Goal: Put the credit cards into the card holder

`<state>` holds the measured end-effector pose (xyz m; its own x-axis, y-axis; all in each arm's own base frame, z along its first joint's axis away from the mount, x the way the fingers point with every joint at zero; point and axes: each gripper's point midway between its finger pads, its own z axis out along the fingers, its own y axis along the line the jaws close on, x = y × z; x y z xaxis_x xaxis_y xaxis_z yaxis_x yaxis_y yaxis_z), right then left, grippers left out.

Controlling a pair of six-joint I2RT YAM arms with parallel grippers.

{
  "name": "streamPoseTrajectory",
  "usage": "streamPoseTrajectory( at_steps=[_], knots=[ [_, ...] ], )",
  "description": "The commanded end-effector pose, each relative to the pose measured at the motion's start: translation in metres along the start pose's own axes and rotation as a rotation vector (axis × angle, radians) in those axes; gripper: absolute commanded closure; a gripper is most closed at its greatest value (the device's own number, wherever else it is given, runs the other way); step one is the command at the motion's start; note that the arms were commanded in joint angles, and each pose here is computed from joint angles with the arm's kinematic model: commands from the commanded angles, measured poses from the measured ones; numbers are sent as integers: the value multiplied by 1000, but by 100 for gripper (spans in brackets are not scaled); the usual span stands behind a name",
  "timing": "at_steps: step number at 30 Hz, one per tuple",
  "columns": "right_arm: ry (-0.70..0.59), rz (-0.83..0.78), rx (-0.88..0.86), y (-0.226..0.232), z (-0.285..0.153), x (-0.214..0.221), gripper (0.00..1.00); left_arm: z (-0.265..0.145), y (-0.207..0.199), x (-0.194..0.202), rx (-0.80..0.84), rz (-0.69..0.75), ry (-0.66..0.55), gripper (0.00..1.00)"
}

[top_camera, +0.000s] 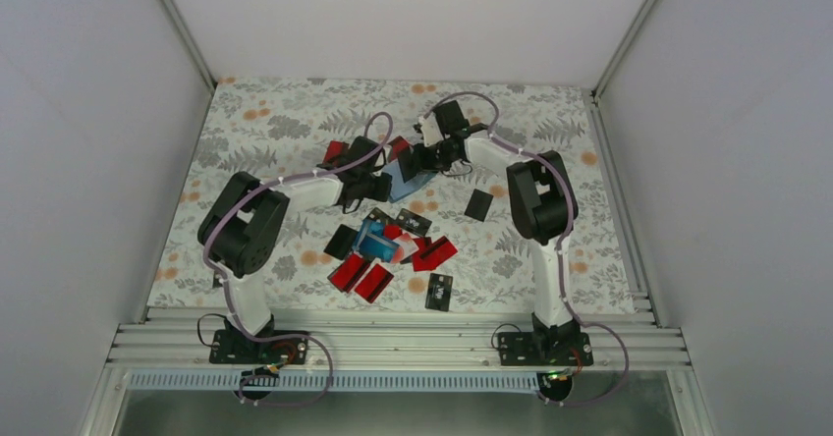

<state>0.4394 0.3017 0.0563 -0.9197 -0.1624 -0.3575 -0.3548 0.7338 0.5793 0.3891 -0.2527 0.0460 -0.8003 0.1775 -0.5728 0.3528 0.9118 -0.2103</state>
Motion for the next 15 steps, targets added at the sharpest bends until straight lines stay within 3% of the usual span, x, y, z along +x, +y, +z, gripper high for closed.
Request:
streamPoseTrajectory(
  at_steps=[1, 15],
  knots=[
    [-36, -7, 53, -16, -12, -14, 96, 6, 4, -5, -24, -13, -3, 79],
    [37, 112, 116, -64, -8, 40, 96, 21, 39, 10, -160, 22, 22, 80]
  ],
)
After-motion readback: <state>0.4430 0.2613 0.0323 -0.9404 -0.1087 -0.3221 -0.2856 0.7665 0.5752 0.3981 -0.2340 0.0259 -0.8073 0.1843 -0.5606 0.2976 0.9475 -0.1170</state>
